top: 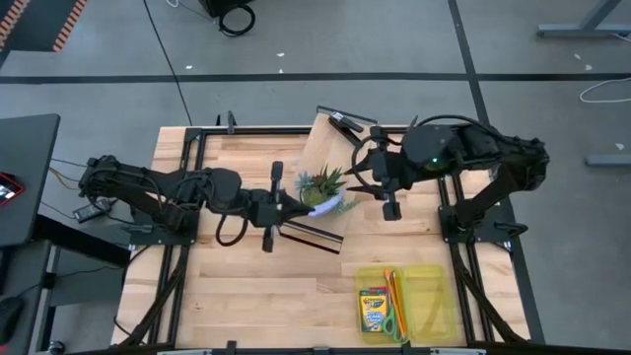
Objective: Pack school essentials
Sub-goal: Put the white sticky note into the yellow supply box
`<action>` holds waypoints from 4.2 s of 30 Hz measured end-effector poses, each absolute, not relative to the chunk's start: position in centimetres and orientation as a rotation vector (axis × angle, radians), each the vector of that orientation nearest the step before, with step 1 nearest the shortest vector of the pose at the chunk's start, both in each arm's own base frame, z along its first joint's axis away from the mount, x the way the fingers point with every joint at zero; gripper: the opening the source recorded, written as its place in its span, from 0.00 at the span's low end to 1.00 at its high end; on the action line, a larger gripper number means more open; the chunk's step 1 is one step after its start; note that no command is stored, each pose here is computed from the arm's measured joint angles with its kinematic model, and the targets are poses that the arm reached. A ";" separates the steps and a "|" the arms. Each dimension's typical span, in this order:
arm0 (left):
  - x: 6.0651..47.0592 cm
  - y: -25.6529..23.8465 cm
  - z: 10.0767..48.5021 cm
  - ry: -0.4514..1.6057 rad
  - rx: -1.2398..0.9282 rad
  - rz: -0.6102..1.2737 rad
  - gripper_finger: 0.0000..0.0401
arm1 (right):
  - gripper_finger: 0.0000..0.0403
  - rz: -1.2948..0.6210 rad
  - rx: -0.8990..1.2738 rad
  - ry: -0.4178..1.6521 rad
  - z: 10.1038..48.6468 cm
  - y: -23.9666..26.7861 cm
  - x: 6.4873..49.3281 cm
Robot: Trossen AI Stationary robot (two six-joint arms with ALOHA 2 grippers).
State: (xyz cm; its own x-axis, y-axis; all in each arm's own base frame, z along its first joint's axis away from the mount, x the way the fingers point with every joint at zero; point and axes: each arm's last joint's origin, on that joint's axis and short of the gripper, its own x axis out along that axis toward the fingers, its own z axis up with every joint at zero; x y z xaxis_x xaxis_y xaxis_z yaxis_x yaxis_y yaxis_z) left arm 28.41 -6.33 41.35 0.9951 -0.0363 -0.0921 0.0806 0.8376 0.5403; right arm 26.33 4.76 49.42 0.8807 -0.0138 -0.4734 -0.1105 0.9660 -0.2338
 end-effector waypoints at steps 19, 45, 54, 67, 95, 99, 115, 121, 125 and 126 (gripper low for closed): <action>28.6 -5.8 42.0 0.001 0.382 -0.156 0.00 | 0.38 0.201 -0.170 0.491 48.9 5.5 27.7; 28.7 -5.3 42.2 -0.014 0.324 -0.096 0.05 | 0.03 0.246 -0.076 0.425 49.5 5.8 27.9; 28.7 -5.2 42.1 0.006 0.328 -0.061 0.31 | 0.03 0.232 -0.009 0.425 49.7 5.7 27.5; 26.7 -4.3 42.1 0.144 0.506 0.097 0.42 | 0.03 0.223 0.166 0.631 48.4 7.0 26.0; 27.7 -5.3 40.8 0.190 -0.115 0.006 0.28 | 0.04 0.097 0.681 1.211 33.0 10.7 28.2; 27.9 -5.5 40.6 0.196 -0.111 0.002 0.28 | 0.06 0.132 0.766 1.271 31.9 10.8 28.2; 28.0 -5.9 40.5 0.201 -0.102 -0.012 0.25 | 0.04 0.180 0.824 1.272 30.8 11.8 28.3; 28.0 -5.9 40.5 0.200 -0.102 -0.014 0.23 | 0.04 0.229 0.871 1.234 28.5 13.6 28.3; 28.0 -5.9 40.5 0.199 -0.103 -0.013 0.24 | 0.04 0.248 0.912 1.230 27.3 14.9 27.9; 28.0 -5.9 40.5 0.199 -0.104 -0.013 0.24 | 0.04 0.257 0.919 1.229 27.1 15.2 27.8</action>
